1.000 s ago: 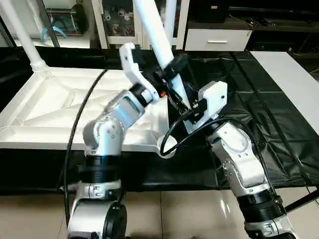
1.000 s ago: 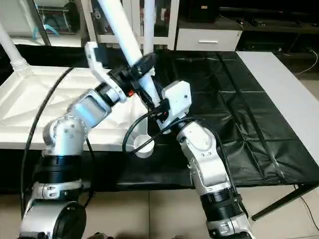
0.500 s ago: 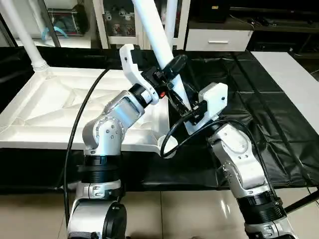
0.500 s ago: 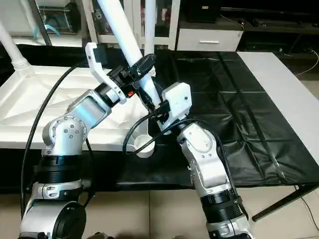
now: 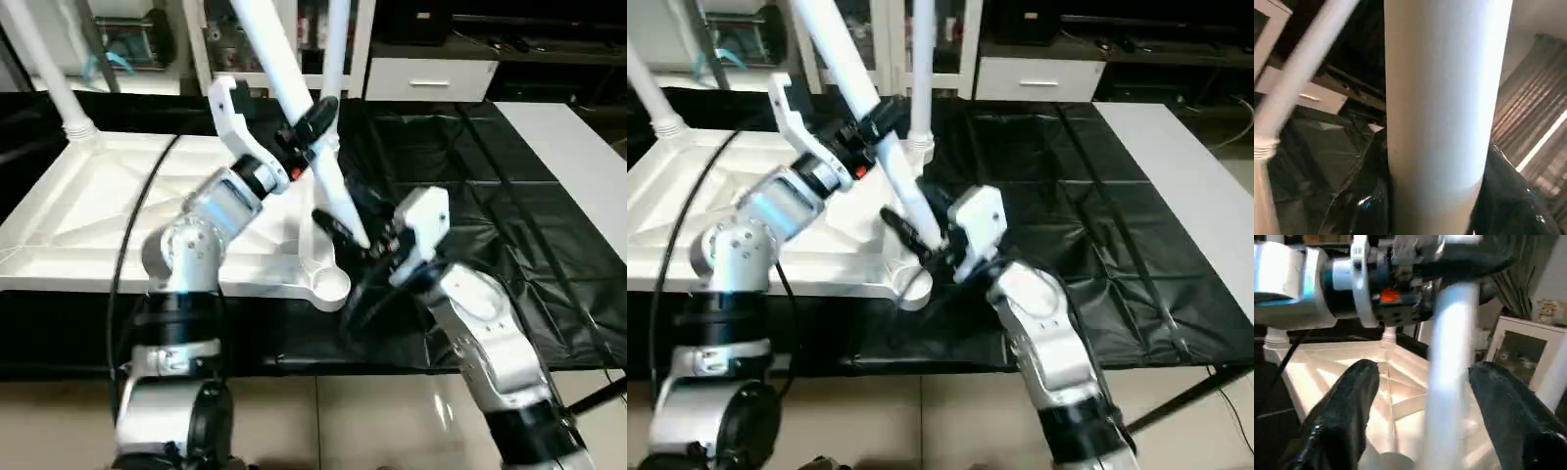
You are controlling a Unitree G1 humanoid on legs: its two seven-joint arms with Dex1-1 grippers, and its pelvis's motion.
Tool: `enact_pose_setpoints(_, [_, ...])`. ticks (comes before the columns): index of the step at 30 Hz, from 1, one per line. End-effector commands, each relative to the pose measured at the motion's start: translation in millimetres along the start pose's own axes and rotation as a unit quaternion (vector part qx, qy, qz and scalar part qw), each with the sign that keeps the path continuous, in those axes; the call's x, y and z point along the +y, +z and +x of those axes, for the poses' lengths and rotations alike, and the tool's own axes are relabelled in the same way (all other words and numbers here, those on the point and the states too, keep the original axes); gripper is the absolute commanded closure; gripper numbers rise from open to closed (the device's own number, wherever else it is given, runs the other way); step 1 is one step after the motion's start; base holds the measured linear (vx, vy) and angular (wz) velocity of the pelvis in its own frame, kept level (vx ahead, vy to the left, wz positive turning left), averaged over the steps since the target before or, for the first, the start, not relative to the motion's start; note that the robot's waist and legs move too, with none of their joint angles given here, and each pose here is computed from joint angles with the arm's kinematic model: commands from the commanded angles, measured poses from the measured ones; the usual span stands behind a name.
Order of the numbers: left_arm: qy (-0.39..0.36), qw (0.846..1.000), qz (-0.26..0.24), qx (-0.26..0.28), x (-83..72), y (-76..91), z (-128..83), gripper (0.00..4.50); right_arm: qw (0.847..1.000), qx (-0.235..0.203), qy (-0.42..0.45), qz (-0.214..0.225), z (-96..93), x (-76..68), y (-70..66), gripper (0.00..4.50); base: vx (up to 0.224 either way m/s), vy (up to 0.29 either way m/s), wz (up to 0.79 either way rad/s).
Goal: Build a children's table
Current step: Insert table leg to table base
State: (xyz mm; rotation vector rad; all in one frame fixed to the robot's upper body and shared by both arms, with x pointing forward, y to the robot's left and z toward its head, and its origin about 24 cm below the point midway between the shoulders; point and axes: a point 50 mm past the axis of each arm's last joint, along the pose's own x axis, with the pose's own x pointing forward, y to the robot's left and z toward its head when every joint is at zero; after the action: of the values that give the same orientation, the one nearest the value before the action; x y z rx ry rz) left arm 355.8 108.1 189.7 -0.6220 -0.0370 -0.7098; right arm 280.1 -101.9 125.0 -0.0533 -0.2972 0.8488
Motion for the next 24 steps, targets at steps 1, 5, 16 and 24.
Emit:
enact_pose_setpoints(1, [-0.013, 1.000, 0.021, 0.016, -1.9, 5.5, 2, 2.82, 1.000, -0.021, -0.020, -0.012, -6.9, -16.1, 16.5, 0.80, 0.000, 0.000, 0.00])
enact_pose_setpoints(5, [-0.022, 0.997, 0.039, 0.058, 2.0, 4.0, -3, 2.82, 0.996, -0.023, -0.055, -0.065, -8.5, -39.2, 30.0, 0.58, 0.000, 0.000, 0.00])
enact_pose_setpoints(16, [-0.192, 0.957, -0.063, 0.206, -40.6, -22.6, -12, 2.82, 0.811, -0.024, 0.006, -0.585, 29.7, -95.2, 112.2, 0.17, 0.000, 0.000, 0.00])
enact_pose_setpoints(24, [-0.232, 0.936, -0.085, 0.253, -55.2, -27.3, -19, 2.82, 0.718, -0.024, 0.081, -0.691, 41.6, -101.3, 107.3, 0.17, 0.000, 0.000, 0.00])
